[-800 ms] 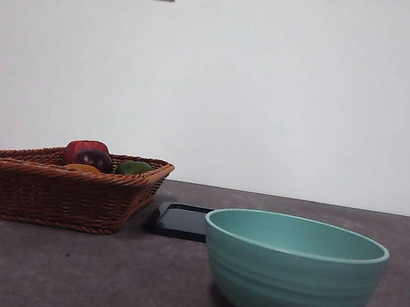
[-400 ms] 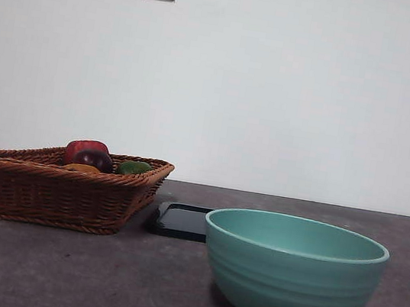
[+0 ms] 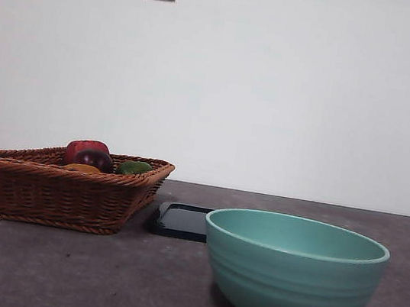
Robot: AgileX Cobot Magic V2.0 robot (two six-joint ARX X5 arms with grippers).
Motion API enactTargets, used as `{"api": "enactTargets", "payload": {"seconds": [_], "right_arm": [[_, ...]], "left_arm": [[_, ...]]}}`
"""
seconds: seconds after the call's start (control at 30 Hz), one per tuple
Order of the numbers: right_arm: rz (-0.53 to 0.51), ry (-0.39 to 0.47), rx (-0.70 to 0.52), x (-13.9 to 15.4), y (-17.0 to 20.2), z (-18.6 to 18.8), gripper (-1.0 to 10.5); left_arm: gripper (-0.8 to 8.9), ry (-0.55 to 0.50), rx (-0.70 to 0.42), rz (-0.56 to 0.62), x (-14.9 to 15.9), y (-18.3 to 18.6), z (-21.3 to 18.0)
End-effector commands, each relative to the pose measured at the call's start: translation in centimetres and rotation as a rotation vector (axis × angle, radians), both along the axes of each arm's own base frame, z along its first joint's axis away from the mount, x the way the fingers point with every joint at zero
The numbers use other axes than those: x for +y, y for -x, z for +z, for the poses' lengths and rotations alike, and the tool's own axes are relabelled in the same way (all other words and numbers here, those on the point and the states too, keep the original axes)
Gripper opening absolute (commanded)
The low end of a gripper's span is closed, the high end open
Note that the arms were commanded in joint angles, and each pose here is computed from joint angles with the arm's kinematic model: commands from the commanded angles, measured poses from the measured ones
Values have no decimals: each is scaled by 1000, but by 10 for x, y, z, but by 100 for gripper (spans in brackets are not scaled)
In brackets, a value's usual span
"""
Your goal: Pick up the wifruite, put it on the bowl, pick up the plate, put it on desk
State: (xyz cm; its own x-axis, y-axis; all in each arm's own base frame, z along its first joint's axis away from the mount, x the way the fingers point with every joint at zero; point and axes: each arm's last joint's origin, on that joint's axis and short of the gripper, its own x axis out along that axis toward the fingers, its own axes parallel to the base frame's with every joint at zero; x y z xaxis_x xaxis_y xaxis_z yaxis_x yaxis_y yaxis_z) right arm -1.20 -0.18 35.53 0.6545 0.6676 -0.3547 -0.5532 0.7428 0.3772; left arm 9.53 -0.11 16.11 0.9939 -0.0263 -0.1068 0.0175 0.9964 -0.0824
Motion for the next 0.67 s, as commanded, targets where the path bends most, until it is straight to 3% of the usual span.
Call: {"api": "enactTargets", "payload": {"seconds": [0.03, 0.33, 0.5, 0.57, 0.67], "right_arm": [[8, -10, -23, -2, 2, 4, 4], [-40, -1, -22, 0, 2, 3, 4], [-284, 260, -235, 3, -9, -11, 4], [-414, 307, -299, 4, -23, -27, 4], [-573, 308, -389, 5, -47, -57, 4]], "left_arm": [[19, 6, 13, 6, 0, -1, -6], [19, 6, 13, 6, 0, -1, -6], [19, 6, 13, 6, 0, -1, -6], [19, 6, 13, 6, 0, -1, -6], [19, 6, 13, 6, 0, -1, -6]]}}
